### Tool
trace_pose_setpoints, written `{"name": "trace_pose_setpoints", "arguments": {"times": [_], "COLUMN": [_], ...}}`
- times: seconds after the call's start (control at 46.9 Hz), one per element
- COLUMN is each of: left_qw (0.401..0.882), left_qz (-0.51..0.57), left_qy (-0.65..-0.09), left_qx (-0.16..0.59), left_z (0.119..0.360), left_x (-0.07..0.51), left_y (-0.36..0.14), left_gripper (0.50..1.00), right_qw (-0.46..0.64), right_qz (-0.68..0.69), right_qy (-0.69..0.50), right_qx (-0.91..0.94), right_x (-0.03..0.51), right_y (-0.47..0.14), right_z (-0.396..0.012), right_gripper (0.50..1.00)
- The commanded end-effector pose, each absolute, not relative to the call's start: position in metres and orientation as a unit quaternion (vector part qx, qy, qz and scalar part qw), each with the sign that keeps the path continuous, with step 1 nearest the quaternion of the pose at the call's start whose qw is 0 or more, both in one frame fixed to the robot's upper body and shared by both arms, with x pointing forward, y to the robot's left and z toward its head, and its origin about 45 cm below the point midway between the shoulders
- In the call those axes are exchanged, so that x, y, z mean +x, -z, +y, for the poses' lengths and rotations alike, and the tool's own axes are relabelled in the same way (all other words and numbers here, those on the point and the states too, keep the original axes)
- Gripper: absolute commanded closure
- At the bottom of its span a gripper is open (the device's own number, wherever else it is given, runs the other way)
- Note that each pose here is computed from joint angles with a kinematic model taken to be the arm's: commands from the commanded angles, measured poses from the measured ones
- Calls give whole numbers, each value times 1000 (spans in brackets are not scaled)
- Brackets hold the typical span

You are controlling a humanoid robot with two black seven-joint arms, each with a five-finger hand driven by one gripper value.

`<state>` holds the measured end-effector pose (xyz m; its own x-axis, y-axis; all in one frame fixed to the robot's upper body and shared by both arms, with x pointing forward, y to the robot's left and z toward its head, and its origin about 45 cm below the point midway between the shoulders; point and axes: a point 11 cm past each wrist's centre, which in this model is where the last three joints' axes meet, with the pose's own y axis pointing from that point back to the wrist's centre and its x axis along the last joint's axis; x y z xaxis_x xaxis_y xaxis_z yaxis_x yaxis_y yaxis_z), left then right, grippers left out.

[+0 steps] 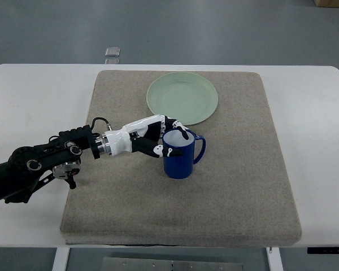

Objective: Place cup left of plate with left hand
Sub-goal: 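Lift the blue mug and carry it past the plate, away from the robot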

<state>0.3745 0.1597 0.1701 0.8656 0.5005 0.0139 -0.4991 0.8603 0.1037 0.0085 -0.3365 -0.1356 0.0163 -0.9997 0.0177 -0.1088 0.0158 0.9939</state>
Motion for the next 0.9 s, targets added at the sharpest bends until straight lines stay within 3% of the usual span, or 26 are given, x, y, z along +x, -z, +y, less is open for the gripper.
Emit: {"name": "trace_pose_setpoints", "arguments": {"times": [0.0, 0.363, 0.875], "left_qw": [964, 963, 925], "left_qz": [7, 0, -99], "left_qy": [-262, -267, -366], "left_qx": [51, 34, 36], "left_z": [160, 158, 177], "left_x": [375, 380, 417], "left_y": [-171, -181, -215], "left_gripper": [1000, 1000, 1000], "right_qw": [480, 480, 480], "right_qz": [-526, -526, -526], "right_qy": [464, 464, 464], "right_qx": [527, 527, 527], "right_x": [8, 8, 8], "right_y": [136, 136, 136], "right_z": [-336, -336, -336], "right_gripper": [566, 566, 566]}}
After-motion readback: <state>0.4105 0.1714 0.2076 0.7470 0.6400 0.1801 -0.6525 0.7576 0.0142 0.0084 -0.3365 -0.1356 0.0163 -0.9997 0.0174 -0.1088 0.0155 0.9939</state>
